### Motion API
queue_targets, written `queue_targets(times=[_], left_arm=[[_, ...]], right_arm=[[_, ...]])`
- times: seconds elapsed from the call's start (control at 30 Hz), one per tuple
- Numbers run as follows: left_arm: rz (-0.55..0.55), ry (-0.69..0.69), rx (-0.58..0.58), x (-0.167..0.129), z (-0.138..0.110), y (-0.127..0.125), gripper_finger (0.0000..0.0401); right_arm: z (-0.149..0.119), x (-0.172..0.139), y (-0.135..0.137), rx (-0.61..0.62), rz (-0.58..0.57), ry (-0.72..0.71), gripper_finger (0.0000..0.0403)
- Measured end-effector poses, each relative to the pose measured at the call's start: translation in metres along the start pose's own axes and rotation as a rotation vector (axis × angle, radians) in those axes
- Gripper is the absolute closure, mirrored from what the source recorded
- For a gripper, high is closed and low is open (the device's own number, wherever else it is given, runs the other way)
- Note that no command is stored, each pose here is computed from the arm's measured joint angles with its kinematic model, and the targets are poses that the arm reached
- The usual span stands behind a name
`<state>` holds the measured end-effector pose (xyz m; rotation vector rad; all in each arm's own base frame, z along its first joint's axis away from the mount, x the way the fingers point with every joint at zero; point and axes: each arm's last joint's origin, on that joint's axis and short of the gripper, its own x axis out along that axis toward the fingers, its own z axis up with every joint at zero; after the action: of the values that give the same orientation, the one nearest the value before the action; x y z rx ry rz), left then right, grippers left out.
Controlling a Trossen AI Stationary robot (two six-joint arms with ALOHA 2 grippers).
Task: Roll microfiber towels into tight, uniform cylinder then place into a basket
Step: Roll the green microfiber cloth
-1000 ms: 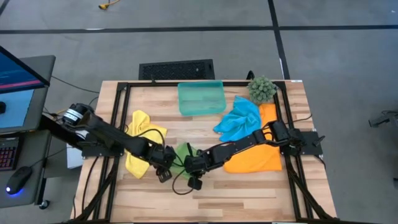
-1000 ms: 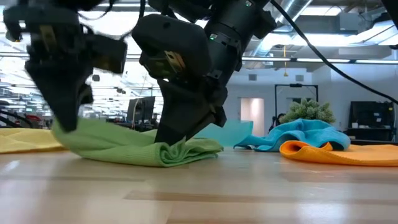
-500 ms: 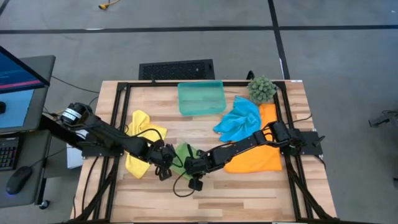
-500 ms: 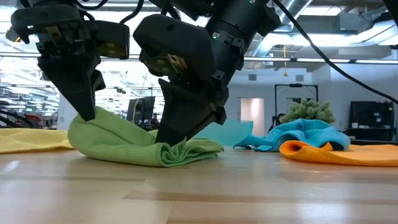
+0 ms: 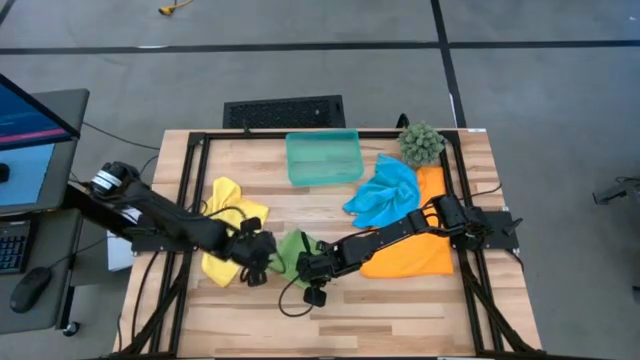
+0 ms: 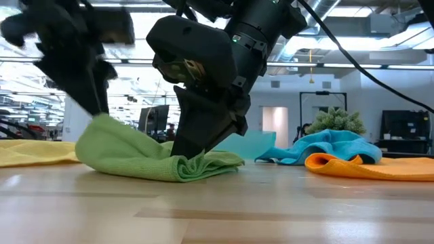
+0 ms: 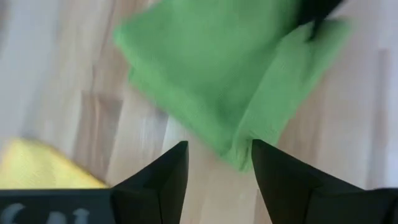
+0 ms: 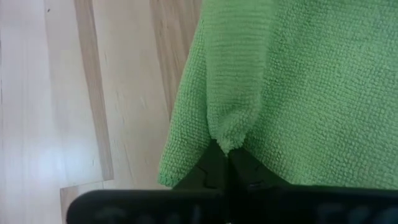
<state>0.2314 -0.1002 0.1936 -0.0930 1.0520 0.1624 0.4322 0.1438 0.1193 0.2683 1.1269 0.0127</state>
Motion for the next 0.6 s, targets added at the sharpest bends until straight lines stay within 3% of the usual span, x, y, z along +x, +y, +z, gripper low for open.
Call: queue_targets(times=[0.17,0.43,0.6], left_arm=[[0.047,-0.178,0.199,-0.015,-0.012,-0.029,0.0232],[0.019,-0.207,0.424,0.013,-0.026,-0.067,0.0232],[0.122,-0.166,0.448,0.037,-0.026,-0.061,0.0232]], right_arm=[[0.0,0.0,0.0,0.001,0.0,-0.001,0.0391],[0.0,0.0,0.0,0.001,0.0,-0.001,0.0389],[0.0,0.0,0.0,0.001,0.0,-0.002,0.0395]])
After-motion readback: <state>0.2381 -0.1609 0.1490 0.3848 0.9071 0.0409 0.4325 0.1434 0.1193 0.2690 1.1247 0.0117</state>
